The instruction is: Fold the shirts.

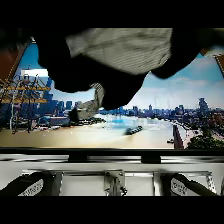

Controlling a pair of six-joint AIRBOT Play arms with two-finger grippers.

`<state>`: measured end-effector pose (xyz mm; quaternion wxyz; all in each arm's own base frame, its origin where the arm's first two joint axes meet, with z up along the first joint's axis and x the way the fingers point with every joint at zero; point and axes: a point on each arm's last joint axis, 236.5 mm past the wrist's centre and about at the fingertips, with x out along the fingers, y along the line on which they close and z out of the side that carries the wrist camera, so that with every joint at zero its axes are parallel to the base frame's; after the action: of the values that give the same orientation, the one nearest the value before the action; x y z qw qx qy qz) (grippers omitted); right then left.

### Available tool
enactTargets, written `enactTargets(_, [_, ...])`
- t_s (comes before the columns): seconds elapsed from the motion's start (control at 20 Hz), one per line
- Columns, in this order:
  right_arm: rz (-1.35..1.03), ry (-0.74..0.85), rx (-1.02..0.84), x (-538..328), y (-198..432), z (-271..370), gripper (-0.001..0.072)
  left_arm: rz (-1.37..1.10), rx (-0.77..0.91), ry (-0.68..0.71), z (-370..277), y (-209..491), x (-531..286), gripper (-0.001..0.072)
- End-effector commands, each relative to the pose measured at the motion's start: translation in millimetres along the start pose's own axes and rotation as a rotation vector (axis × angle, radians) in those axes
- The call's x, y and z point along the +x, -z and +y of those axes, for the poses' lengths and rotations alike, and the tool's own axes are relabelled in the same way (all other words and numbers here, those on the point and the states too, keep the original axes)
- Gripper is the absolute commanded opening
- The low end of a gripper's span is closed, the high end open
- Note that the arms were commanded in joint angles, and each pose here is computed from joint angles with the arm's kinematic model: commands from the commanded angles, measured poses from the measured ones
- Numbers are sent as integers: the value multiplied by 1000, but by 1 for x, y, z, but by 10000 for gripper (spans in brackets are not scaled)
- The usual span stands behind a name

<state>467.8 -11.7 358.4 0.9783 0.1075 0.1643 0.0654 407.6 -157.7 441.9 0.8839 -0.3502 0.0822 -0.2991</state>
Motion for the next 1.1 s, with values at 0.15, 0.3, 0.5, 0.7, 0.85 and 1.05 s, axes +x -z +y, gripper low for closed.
enactTargets(0.15, [-582,43,-189,-256,-128,82,61,-186,182,338,-142,-68,-48,51])
enactTargets(0.3, [-272,-48,-174,-256,-48,107,61,-11,276,162,-81,-43,-44,51])
enactTargets(0.5, [388,-289,9,-217,112,131,60,250,221,-293,80,-6,-54,52])
enactTargets(0.7, [709,-463,210,-172,243,146,60,548,51,-417,179,94,-64,52])
enactTargets(0.85, [941,-582,284,-154,367,192,60,665,-45,-447,215,150,-70,52])
enactTargets(1.05, [1089,-602,224,-150,481,248,61,721,-39,-462,231,171,-78,51])
